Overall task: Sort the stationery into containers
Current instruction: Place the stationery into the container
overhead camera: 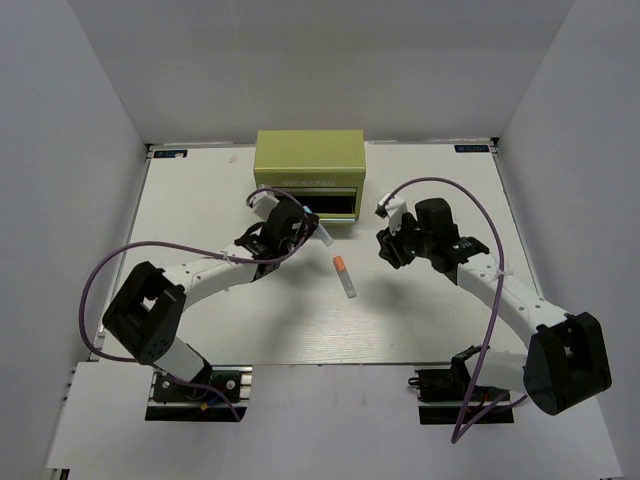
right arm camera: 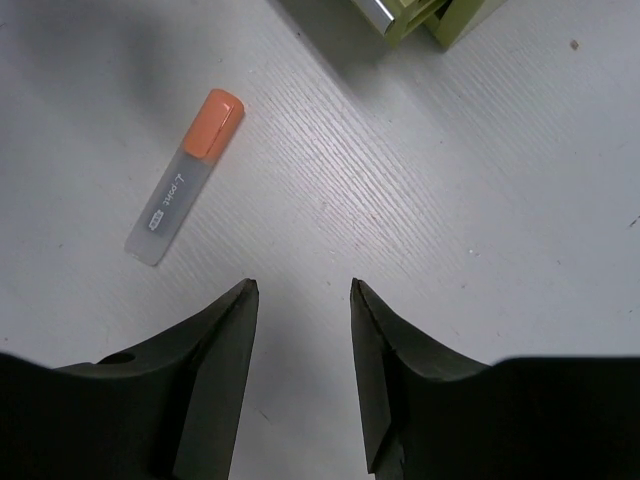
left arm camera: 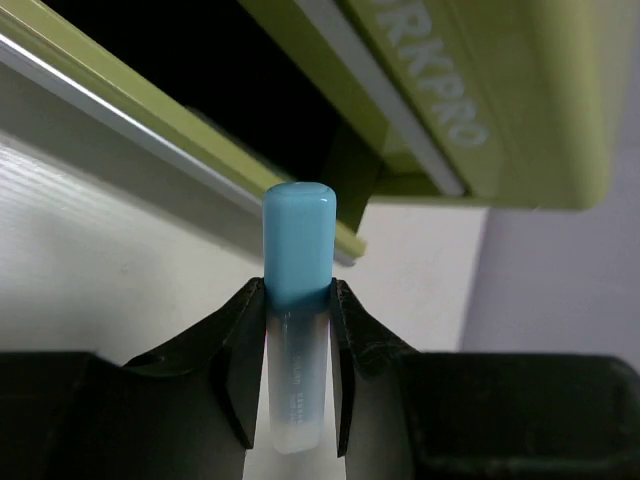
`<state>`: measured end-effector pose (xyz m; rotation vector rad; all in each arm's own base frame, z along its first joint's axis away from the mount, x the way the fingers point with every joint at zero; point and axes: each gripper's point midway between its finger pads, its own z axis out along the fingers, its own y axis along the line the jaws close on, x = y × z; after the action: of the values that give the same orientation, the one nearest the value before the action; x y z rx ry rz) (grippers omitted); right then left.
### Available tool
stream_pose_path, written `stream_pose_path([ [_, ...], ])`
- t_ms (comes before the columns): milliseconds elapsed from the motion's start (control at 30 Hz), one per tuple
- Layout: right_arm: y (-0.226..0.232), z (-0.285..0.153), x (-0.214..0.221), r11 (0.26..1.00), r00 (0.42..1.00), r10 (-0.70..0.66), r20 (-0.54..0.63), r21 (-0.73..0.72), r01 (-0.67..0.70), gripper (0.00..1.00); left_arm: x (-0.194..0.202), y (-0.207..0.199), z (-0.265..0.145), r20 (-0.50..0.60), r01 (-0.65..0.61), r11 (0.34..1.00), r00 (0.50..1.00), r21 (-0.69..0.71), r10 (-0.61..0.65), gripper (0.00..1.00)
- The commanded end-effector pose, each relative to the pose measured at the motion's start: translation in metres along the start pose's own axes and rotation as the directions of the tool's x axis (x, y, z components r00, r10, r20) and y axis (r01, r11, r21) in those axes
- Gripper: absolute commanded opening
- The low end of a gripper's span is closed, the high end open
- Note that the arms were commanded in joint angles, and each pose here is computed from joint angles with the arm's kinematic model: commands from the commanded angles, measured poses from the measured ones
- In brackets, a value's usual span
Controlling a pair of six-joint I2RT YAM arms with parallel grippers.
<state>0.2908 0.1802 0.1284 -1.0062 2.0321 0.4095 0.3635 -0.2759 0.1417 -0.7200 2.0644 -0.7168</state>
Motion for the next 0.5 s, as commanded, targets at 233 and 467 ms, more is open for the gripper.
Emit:
stream_pose_path([
  [233,0.002,-0.004,-0.003,1.0,0.999,0.015,0.051,0.005,-0.016,0.48,-0.074,-0.059,0.014,0.2,0.451,0.836,0.829,0.312,-0.522,0.0],
  [467,0.003,-0.003,-0.002,1.0,0.999,0.009,0.045,-0.007,-0.009,0.6,-0.077,-0.058,0.041,0.233,0.467,0.839,0.815,0.281,-0.531,0.01],
])
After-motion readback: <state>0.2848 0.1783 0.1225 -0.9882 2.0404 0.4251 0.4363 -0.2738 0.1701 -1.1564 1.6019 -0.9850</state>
